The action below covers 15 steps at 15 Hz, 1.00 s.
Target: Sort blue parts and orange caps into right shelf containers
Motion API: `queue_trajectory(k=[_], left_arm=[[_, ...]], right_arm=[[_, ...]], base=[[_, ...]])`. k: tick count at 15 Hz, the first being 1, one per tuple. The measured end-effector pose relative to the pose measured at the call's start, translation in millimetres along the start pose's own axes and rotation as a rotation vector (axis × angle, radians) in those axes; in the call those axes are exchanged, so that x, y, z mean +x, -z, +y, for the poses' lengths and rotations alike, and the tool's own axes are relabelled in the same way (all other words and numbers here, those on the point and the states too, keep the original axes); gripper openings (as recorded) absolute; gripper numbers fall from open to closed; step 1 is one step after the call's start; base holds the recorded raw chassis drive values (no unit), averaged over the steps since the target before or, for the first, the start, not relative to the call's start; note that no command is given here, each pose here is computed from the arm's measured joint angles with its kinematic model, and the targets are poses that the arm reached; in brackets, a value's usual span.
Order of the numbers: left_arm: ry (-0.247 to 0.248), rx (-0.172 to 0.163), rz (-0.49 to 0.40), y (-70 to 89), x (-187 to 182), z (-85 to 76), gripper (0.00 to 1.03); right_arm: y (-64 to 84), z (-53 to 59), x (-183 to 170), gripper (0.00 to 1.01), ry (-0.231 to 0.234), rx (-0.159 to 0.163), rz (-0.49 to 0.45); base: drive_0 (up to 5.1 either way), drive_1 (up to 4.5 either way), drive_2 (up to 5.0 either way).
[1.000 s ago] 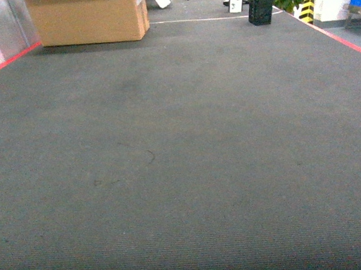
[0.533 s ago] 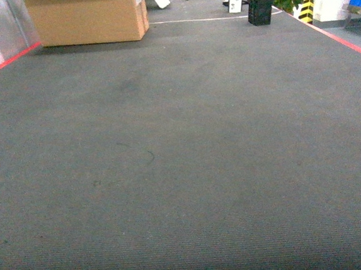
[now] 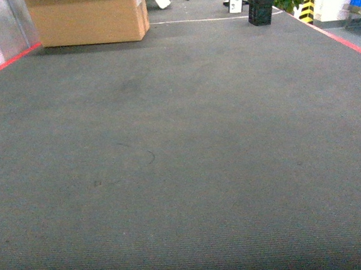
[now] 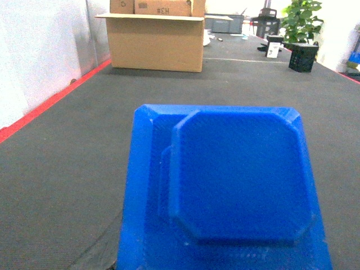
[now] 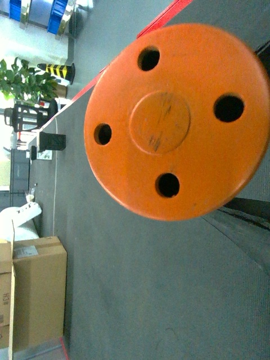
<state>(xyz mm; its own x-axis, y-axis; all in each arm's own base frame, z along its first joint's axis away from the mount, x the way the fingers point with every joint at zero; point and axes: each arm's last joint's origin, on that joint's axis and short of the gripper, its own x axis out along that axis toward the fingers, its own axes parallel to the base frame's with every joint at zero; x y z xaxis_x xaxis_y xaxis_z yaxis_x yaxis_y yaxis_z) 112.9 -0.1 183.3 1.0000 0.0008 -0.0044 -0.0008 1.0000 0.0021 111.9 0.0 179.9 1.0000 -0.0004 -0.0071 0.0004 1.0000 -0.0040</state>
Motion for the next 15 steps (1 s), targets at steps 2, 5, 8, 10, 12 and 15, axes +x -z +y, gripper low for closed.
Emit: queue_trajectory(k=[2,5,8,10,12,15], left_arm=[[0.0,0.0,0.002,7.0,-4,0.0,0.43],[0.001,0.0,0.025,19.8,-15,0.1,0.43],[0.001,-0.001,0.014,18.7,-15,0.0,0.43],[0.002,-0.001,0.004,17.8,-15,-0.1,0.43],[0.001,-0.001,0.003,17.7,-15,0.0,0.43],[0.001,-0.001,0.003,17.7,-15,0.0,0.43]], right_arm=[[6.0,0.0,-4,0.41,0.0,0.0,-0.008],[10.2,0.0,-15,0.41,0.0,0.002,-0.029],[12.6,0.0,-15,0.41,0.0,0.003,-0.013],[13.0,0.1,-15,0.41,-0.001,0.003,-0.009],[13.0,0.1,-15,0.41,0.0,0.003,-0.009],[13.0,0.1,-15,0.41,0.0,0.003,-0.009]], base=[[0.0,0.0,0.0],[0.0,0.0,0.0],[0.0,0.0,0.0],[0.0,0.0,0.0],[0.0,0.0,0.0],[0.0,0.0,0.0]])
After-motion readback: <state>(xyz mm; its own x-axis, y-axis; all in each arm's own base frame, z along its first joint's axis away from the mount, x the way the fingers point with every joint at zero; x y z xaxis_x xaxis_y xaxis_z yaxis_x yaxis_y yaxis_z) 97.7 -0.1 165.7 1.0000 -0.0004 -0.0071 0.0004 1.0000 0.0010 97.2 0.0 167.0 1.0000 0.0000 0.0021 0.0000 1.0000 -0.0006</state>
